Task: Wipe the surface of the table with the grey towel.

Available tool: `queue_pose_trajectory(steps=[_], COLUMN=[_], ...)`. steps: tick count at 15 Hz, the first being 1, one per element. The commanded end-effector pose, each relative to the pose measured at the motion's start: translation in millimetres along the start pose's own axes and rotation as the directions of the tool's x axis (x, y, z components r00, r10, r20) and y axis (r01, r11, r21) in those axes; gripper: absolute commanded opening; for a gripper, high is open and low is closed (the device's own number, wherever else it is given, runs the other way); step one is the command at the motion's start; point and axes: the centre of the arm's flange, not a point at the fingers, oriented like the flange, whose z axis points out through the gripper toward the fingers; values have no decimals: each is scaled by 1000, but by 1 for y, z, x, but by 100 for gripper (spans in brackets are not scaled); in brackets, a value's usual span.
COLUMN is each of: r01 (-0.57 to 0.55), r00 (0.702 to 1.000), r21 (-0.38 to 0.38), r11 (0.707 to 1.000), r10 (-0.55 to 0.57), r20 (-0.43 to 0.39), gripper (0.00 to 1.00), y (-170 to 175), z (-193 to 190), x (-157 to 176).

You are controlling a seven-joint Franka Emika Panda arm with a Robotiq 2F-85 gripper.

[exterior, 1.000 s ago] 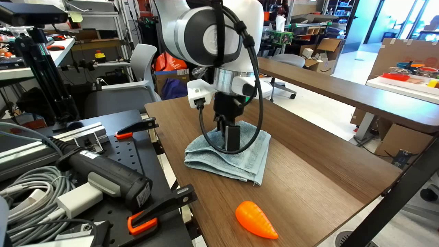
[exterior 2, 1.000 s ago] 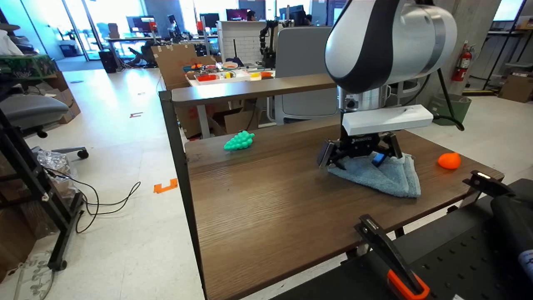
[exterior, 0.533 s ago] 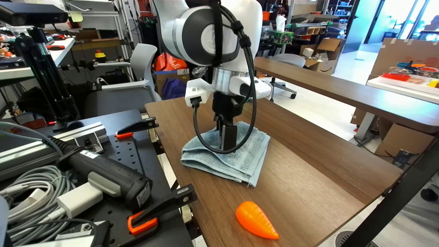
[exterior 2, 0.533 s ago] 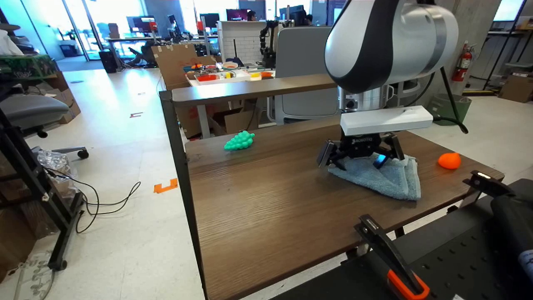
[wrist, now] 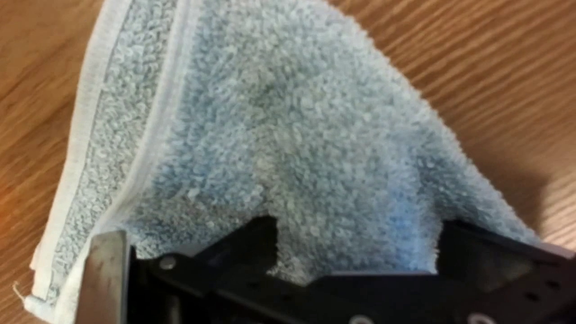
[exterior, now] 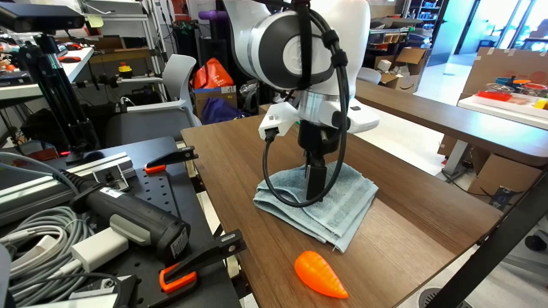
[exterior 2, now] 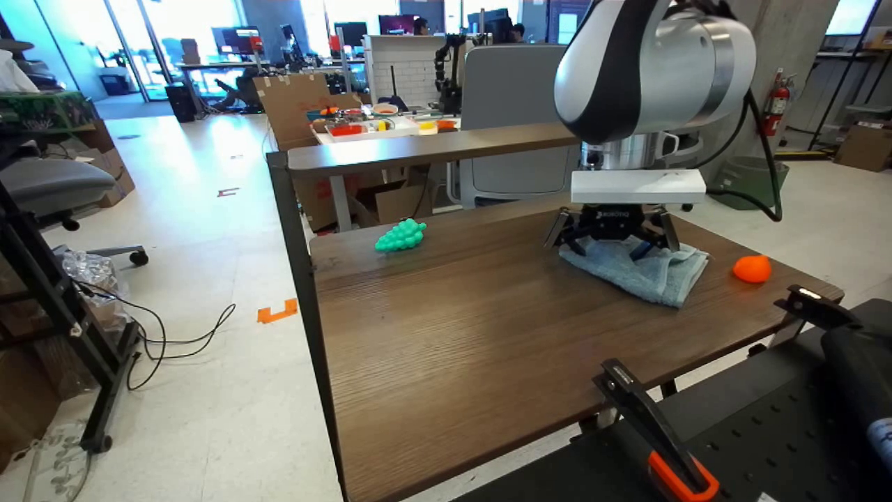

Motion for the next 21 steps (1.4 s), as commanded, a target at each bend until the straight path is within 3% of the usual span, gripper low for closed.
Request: queue_pose_trajectory(steps=[1,4,6,7,11,15,18,21], r01=[-84,-124,-122,-103,-110,-84,-157,-275], r00=[996,991,992,994,993,996,987,959], r21=[-15,5,34,19,25,-42,-73,-81], r11=[996,992,992,995,994,996,985,958], r10=[83,124,122,103,111,83,156,268], r20=[-27,-54,-19,-38,-34,-20,-20,-88], gripper=[100,100,100,100,100,100,100,100], y=[7,9,8,9,10,-9,-8,11], z=[51,42,29,-1,-1,11,5,0], x=[28,35,28,26,27,16,41,76])
